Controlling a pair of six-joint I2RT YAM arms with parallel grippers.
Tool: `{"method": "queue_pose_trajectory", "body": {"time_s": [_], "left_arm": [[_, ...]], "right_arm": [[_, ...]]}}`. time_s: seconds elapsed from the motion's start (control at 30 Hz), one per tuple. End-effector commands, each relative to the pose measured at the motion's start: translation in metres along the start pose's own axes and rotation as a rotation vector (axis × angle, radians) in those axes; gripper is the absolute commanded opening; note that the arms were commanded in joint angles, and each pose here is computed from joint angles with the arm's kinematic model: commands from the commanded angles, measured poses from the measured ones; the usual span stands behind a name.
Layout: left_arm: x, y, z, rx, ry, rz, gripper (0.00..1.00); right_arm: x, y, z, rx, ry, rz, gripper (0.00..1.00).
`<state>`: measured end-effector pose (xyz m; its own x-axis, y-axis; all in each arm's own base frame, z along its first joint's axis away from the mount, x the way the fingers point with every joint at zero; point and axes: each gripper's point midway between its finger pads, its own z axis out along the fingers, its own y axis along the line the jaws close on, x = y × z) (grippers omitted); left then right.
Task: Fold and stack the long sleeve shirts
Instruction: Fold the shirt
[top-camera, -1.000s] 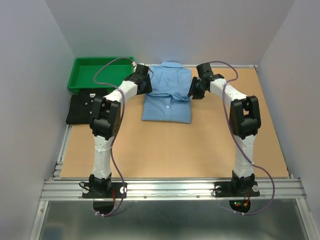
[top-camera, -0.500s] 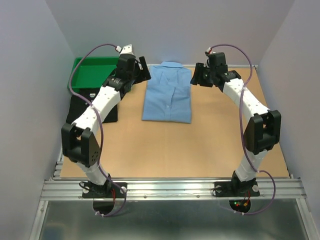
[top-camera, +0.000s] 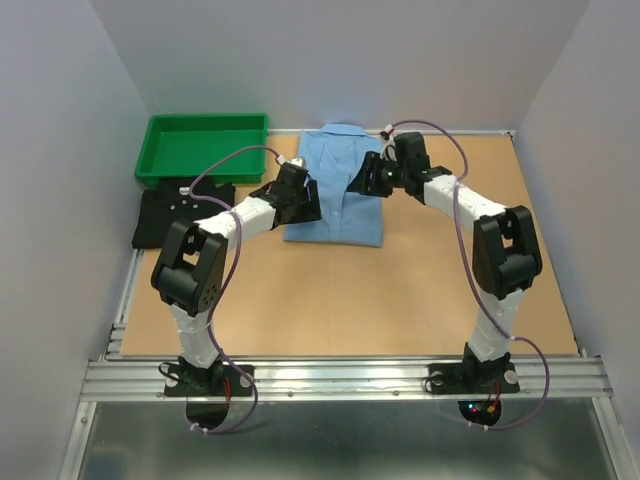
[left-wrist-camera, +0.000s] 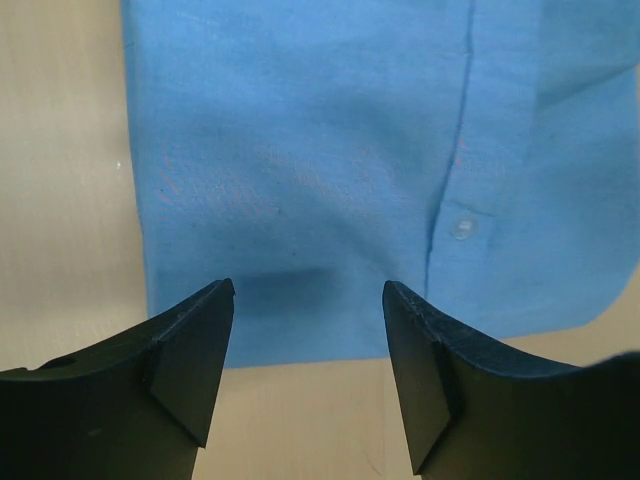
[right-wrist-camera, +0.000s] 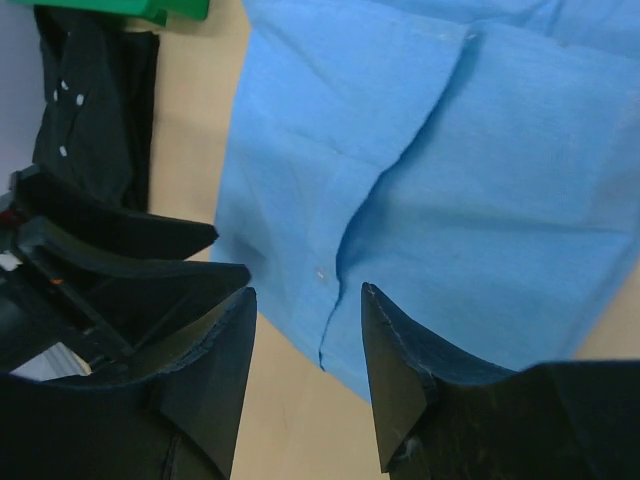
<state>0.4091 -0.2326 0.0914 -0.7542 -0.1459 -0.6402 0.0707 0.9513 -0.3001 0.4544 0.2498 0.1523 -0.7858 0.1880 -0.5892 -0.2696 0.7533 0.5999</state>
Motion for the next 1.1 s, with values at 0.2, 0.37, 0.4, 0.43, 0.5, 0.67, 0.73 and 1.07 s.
{"method": "queue_pose_trajectory", "body": {"time_s": [0.2, 0.37, 0.4, 0.43, 0.5, 0.67, 0.73, 1.07], "left_arm": [[0.028, 0.009, 0.033, -0.016, 0.082, 0.004, 0.72], [0.071, 0.018, 0.029, -0.029, 0.217, 0.013, 0.71], [0.076, 0.019, 0.026, -0.032, 0.23, 0.016, 0.71], [0.083, 0.021, 0.022, -0.038, 0.247, 0.016, 0.69], [0.103, 0.025, 0.006, -0.049, 0.29, 0.008, 0.68], [0.151, 0.031, -0.028, -0.045, 0.35, -0.018, 0.68], [0.162, 0.027, -0.038, -0.03, 0.358, -0.024, 0.68], [0.098, -0.017, -0.092, 0.199, 0.054, -0.155, 0.65]], "right_arm": [[0.018, 0.028, 0.053, -0.211, 0.067, 0.072, 0.52], [0.059, -0.004, 0.066, -0.161, 0.117, 0.116, 0.52], [0.067, -0.009, 0.066, -0.149, 0.13, 0.121, 0.52], [0.085, -0.02, 0.065, -0.125, 0.158, 0.132, 0.52], [0.11, -0.032, 0.059, -0.102, 0.202, 0.146, 0.52], [0.12, -0.026, 0.027, -0.091, 0.187, 0.119, 0.52], [0.116, -0.018, 0.016, -0.105, 0.167, 0.099, 0.52], [0.118, 0.075, -0.026, -0.319, 0.141, 0.046, 0.56]]}}
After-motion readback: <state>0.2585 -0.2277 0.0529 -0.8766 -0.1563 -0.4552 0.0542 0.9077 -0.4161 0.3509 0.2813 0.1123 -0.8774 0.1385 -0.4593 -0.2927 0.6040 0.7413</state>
